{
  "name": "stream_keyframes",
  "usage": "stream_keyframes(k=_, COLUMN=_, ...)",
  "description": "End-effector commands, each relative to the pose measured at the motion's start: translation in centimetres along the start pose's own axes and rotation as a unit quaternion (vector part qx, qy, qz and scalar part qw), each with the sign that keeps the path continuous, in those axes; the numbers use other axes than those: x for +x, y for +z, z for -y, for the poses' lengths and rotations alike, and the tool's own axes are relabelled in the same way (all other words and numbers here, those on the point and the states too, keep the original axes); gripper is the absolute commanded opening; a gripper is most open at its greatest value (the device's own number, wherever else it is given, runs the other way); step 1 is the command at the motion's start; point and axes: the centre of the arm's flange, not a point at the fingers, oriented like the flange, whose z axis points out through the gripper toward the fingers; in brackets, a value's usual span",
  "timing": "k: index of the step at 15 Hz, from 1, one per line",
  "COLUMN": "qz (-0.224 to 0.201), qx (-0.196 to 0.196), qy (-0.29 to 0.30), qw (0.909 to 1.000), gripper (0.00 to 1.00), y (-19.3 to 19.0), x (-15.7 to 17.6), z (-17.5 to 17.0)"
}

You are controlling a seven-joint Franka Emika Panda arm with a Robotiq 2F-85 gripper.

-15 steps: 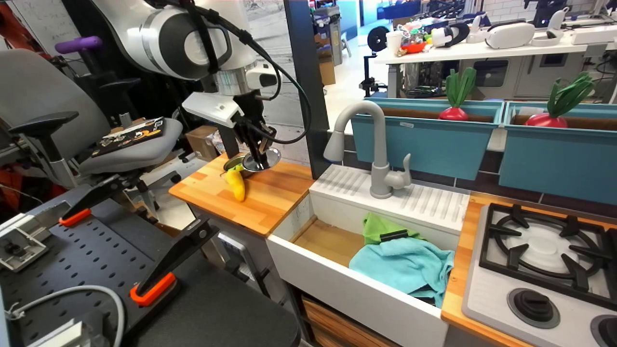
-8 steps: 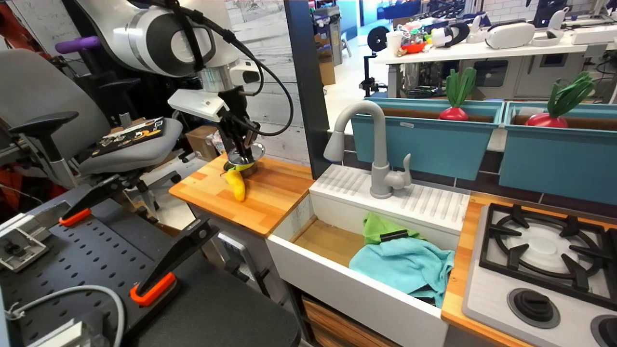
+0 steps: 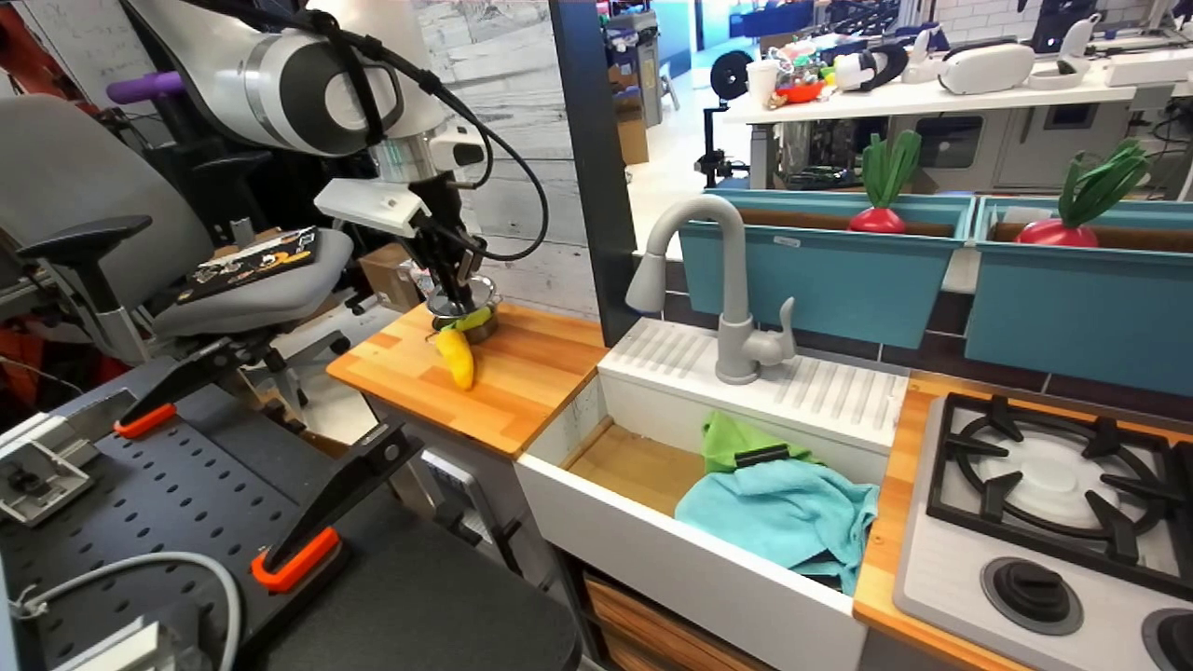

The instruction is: Cover the silver pot

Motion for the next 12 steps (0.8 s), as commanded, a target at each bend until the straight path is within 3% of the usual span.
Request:
stream_keyframes(k=1, qz=0.009, qx=-0.007, qy=-0.003, qw=0.9999, gripper=0.05, y=2.0, x=1.6, z=0.6)
stream_keyframes(k=12, qz=0.026, qx=-0.016, qy=-0.013, qw=0.9995, gripper=0.05, y=4.5, x=3.4, z=2.2)
